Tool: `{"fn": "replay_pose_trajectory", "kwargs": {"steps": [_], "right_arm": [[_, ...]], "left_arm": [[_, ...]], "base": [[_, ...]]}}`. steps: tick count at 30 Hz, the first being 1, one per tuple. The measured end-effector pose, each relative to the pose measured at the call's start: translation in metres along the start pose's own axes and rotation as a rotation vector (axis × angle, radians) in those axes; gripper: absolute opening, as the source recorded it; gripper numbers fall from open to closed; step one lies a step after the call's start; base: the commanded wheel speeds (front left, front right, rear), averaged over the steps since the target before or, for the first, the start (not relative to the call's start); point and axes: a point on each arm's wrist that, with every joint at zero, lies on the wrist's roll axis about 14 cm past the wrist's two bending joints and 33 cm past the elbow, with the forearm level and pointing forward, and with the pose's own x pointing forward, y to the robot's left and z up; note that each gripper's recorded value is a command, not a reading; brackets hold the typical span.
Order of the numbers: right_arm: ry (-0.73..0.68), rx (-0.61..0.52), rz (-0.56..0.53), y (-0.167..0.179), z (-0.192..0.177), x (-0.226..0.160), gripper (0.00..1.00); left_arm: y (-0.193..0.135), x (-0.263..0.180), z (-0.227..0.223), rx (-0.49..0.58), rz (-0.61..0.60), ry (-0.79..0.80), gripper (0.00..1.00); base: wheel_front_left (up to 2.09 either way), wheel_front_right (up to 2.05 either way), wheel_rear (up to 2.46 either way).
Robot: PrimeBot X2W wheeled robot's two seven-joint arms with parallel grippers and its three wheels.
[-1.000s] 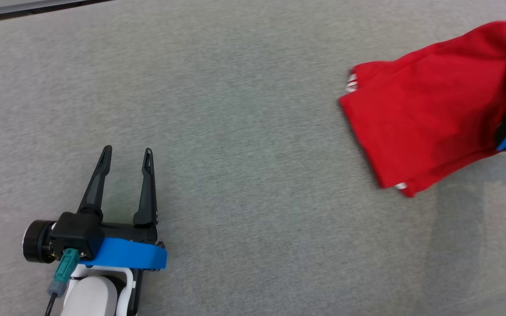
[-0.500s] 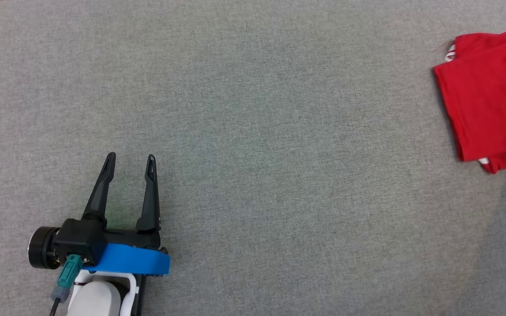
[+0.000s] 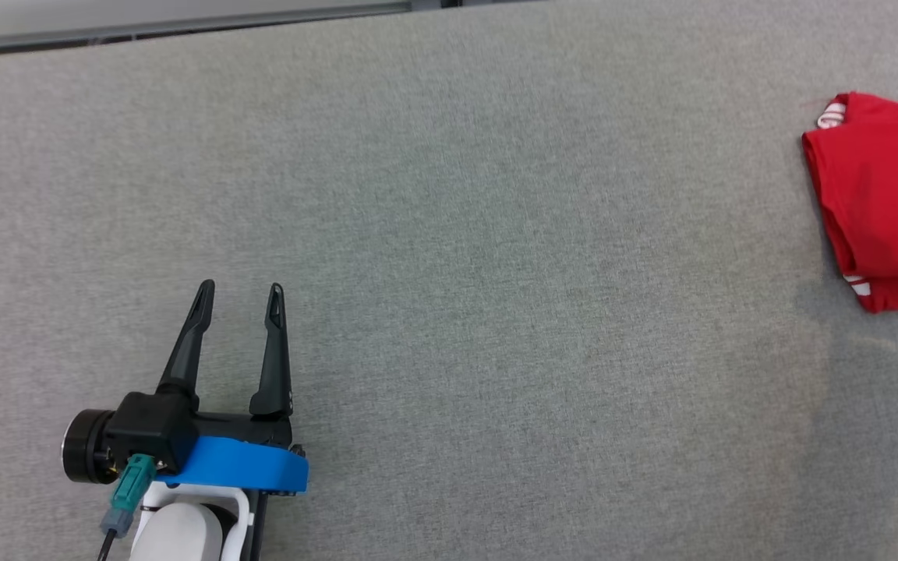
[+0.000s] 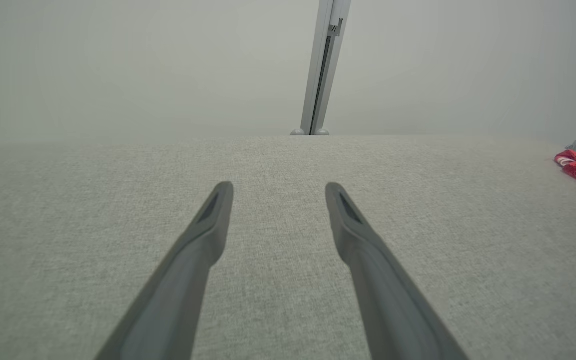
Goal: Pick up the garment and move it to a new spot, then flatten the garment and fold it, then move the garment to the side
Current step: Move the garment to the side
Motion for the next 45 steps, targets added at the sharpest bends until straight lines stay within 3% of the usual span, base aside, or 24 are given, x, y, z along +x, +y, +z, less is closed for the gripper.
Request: {"fn": "replay_pose_trajectory", "kwargs": {"steps": [10, 14, 19, 29, 45], "right_arm": [[-0.13, 0.018, 0.268, 0.098, 0.034, -0.038, 1.0], [-0.168, 0.014, 0.364, 0.134, 0.028, -0.068, 1.0], [-0.172, 0.124, 0.437, 0.174, 0.009, -0.112, 1.0], [-0.106, 0.251, 0.506, 0.191, -0.037, -0.177, 1.0], [-0.108, 0.259, 0.562, 0.205, -0.04, -0.195, 1.0]], "left_arm": [[0.013, -0.033, 0.031, -0.008, 0.086, -0.075, 1.0], [0.022, -0.051, 0.034, -0.021, 0.138, -0.087, 1.0], [0.028, -0.073, 0.031, -0.035, 0.186, -0.083, 1.0], [0.04, -0.11, 0.011, -0.059, 0.27, -0.034, 1.0], [0.041, -0.119, 0.01, -0.063, 0.283, -0.038, 1.0]], "base": [[0.0, 0.0, 0.0], [0.0, 0.0, 0.0], [0.0, 0.0, 0.0], [0.0, 0.0, 0.0], [0.0, 0.0, 0.0]]}}
